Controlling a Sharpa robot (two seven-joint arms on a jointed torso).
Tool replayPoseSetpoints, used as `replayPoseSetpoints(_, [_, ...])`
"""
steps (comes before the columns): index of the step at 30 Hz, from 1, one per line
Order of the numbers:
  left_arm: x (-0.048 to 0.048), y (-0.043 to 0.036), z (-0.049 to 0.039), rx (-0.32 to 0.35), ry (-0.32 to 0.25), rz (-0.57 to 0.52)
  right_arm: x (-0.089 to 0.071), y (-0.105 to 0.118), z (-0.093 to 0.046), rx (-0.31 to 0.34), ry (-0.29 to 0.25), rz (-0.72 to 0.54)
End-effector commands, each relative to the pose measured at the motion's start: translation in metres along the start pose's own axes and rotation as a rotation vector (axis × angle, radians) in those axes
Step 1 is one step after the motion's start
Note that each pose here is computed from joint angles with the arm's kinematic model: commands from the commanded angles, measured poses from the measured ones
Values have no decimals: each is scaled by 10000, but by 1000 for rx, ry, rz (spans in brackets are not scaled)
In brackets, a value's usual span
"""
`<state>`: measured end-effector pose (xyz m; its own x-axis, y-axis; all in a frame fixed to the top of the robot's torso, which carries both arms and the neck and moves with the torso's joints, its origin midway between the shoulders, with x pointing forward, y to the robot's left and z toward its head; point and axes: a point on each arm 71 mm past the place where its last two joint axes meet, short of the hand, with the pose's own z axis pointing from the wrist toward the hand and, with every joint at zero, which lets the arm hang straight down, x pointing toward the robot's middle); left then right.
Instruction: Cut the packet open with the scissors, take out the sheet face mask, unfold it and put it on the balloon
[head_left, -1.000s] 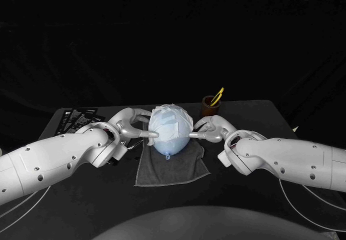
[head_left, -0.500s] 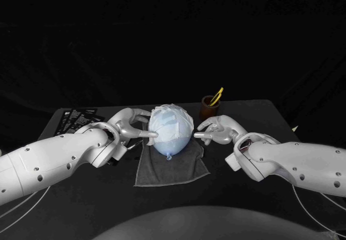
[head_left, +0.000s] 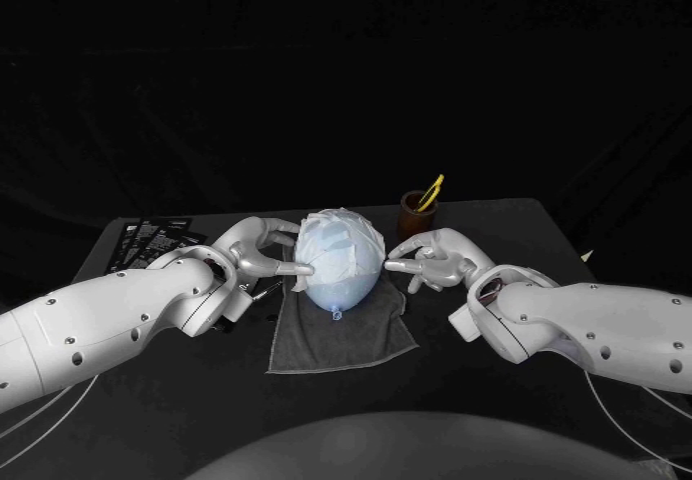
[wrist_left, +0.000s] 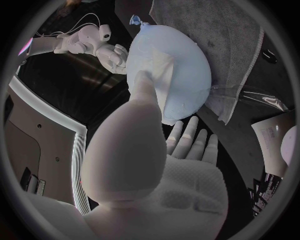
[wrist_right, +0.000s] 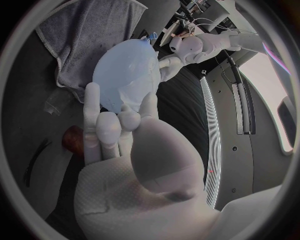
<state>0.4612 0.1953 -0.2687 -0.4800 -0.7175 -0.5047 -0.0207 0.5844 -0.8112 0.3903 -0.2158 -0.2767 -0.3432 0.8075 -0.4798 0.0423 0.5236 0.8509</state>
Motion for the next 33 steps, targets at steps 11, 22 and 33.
replayPoseSetpoints(11, [9, -14, -4, 1, 6, -9, 24, -12, 132, -10, -34, -5])
replayPoseSetpoints(22, [2, -9, -7, 0, 3, -10, 53, -20, 173, 4, -26, -16])
replayPoseSetpoints(33, [1, -8, -10, -2, 3, -16, 103, -11, 185, 6, -5, -28])
